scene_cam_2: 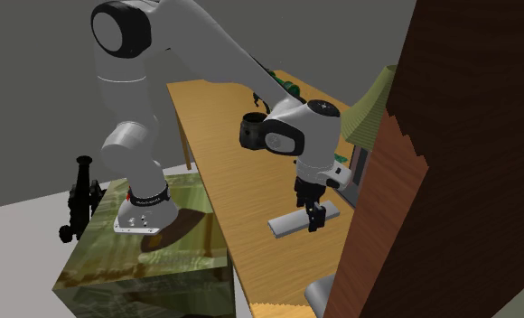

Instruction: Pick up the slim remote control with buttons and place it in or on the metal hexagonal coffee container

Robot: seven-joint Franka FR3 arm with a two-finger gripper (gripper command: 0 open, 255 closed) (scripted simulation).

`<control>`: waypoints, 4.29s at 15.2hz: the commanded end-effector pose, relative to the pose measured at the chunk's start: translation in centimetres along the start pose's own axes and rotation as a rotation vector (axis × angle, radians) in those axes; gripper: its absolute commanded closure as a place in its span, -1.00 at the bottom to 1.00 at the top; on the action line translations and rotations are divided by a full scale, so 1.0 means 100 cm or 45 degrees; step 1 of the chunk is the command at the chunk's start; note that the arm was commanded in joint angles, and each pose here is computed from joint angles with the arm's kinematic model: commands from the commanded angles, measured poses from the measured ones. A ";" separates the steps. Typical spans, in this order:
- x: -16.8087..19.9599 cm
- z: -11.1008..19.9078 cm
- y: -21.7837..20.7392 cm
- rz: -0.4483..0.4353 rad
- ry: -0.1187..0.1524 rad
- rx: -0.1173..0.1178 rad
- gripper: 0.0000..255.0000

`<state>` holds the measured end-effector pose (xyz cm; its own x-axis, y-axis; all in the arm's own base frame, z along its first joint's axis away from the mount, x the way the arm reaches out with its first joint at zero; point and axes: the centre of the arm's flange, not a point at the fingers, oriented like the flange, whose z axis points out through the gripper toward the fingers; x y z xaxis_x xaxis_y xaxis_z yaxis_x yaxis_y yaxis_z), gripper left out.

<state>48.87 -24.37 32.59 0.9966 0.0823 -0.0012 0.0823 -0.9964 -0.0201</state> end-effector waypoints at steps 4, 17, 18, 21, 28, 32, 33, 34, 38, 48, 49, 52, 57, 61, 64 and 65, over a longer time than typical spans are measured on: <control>0.000 0.000 0.000 0.000 0.000 0.000 1.00; 0.000 -0.032 -0.001 0.000 0.000 0.000 1.00; 0.000 -0.037 -0.001 0.000 0.000 0.000 1.00; 0.000 -0.053 -0.001 0.000 0.000 0.000 1.00; 0.000 -0.090 -0.002 0.000 0.000 0.000 1.00; 0.000 -0.111 -0.002 0.000 0.000 0.000 1.00; 0.000 -0.116 -0.002 0.000 0.000 0.000 1.00; 0.000 -0.121 -0.002 0.000 0.000 0.000 1.00; 0.000 -0.143 -0.003 0.000 0.000 0.000 1.00; 0.000 -0.192 -0.004 0.000 0.000 0.000 1.00; -0.001 -0.192 -0.017 0.000 0.000 0.000 1.00; -0.005 -0.191 -0.056 0.000 0.000 0.000 1.00; -0.011 -0.190 -0.122 0.000 0.000 0.000 1.00; -0.015 -0.189 -0.175 0.000 0.000 0.000 1.00; -0.019 -0.188 -0.214 0.000 0.000 0.000 1.00; -0.020 -0.188 -0.227 0.000 0.000 0.000 1.00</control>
<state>45.17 -3.48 51.78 0.9965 0.0837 -0.0014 0.0837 -0.9963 -0.0204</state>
